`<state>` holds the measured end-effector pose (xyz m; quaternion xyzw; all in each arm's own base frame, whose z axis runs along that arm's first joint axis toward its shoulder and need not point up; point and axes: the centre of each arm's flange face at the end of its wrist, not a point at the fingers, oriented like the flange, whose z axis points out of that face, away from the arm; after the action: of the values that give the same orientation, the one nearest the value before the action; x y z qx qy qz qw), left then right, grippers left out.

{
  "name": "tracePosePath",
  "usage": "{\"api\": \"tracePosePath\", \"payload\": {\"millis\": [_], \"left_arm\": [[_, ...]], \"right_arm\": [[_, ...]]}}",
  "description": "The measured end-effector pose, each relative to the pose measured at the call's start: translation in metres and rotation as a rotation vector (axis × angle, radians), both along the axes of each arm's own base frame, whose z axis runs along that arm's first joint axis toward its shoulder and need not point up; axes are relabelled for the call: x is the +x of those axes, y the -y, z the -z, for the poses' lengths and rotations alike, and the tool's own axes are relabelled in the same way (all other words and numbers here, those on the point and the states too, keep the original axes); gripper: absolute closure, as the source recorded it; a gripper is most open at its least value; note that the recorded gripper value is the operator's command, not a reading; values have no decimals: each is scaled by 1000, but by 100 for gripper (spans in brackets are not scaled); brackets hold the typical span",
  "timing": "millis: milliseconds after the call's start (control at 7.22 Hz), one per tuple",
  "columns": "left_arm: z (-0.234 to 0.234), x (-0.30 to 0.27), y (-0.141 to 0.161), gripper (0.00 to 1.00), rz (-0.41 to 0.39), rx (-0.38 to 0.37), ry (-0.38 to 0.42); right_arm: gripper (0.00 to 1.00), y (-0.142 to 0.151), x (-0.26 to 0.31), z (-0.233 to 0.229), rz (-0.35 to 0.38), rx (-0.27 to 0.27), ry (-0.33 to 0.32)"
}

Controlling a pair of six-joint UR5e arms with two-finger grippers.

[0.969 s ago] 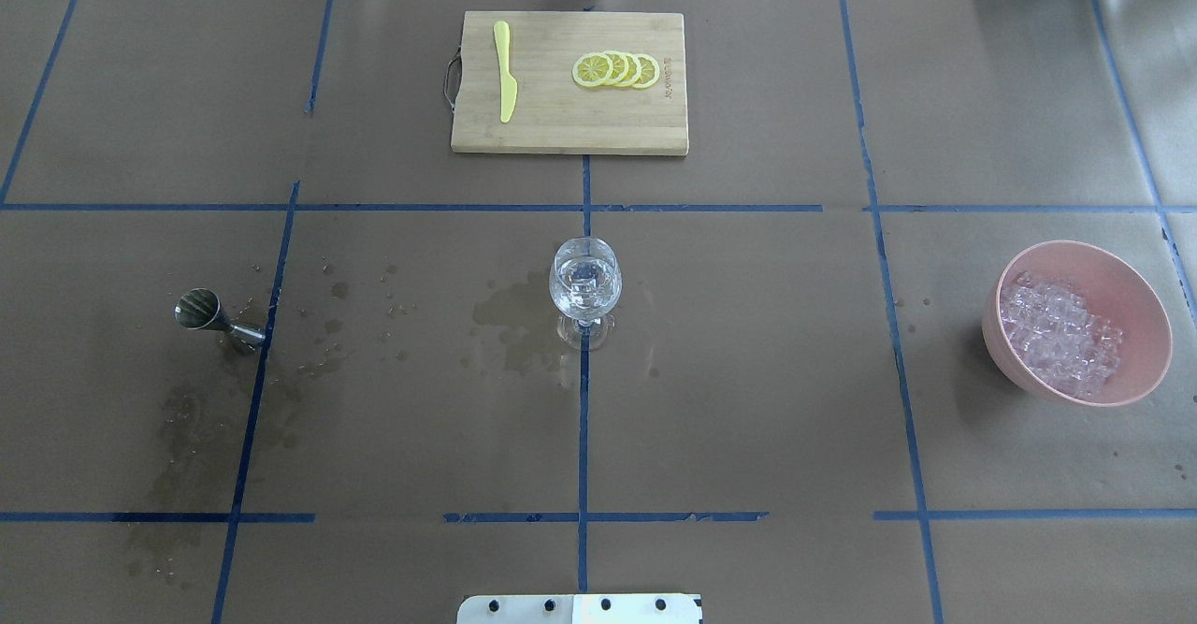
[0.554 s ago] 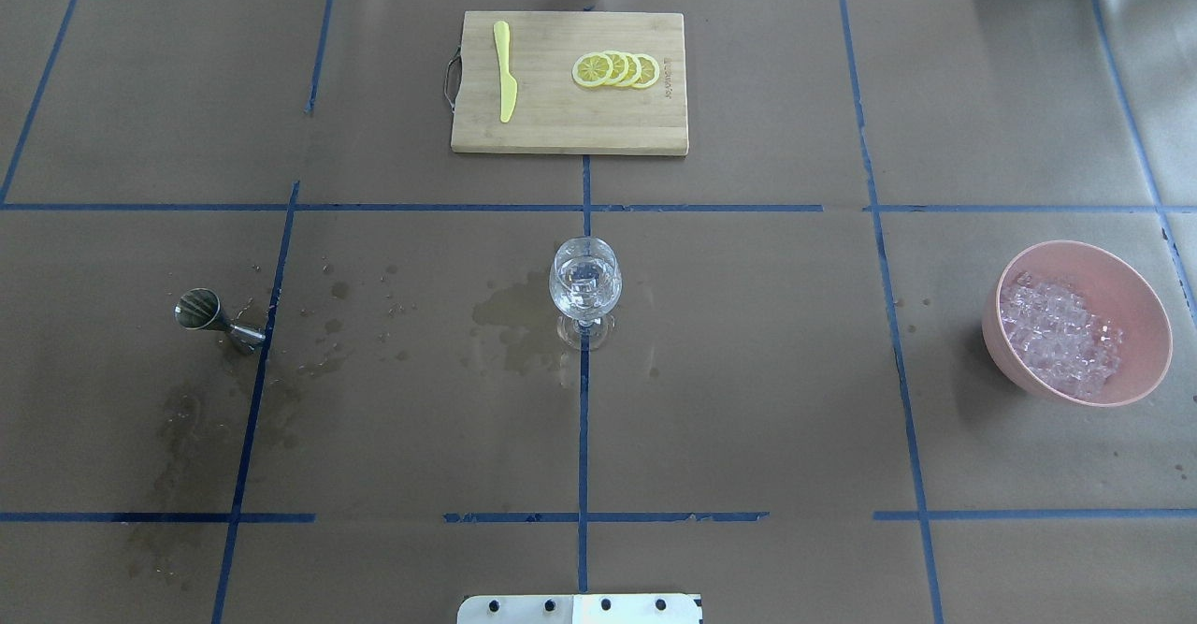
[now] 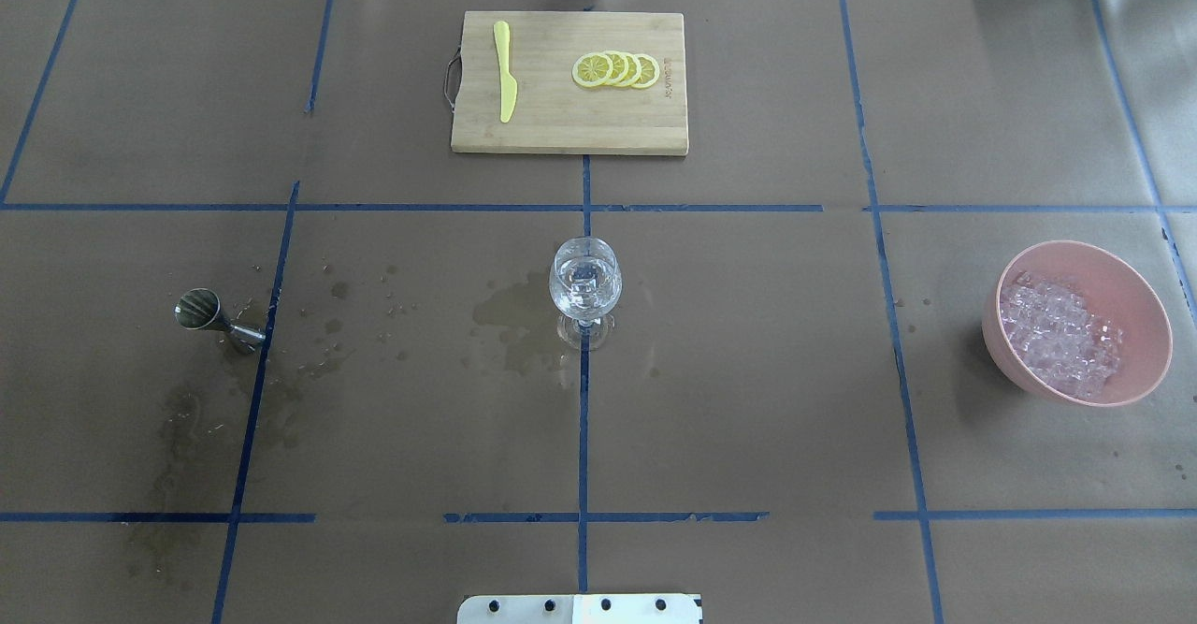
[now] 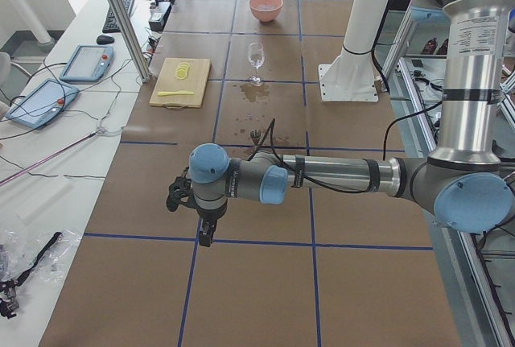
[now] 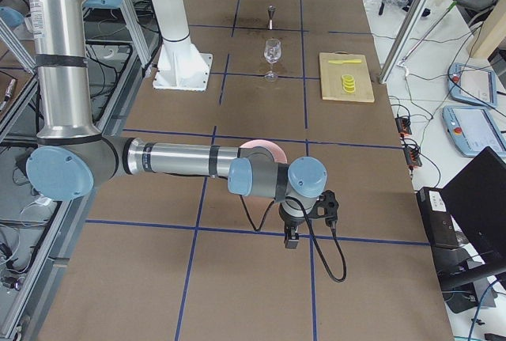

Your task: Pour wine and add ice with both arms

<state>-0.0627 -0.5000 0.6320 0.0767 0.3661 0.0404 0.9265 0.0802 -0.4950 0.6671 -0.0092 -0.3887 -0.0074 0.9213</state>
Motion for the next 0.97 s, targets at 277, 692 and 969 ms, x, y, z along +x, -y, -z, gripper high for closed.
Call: {"api": "tracePosePath", "payload": {"millis": [277,692,969], "left_arm": [[0,0,0,0,9,-10,-2],[2,1,2,0,27,-21,-5],[2,1,2,0,29,-21,-6]], "right_arm": [[0,-11,2,-8,-7,15,11],[0,-23,2,-19,-11,50,9],[0,-24,4,-20,-15,52,10]]}}
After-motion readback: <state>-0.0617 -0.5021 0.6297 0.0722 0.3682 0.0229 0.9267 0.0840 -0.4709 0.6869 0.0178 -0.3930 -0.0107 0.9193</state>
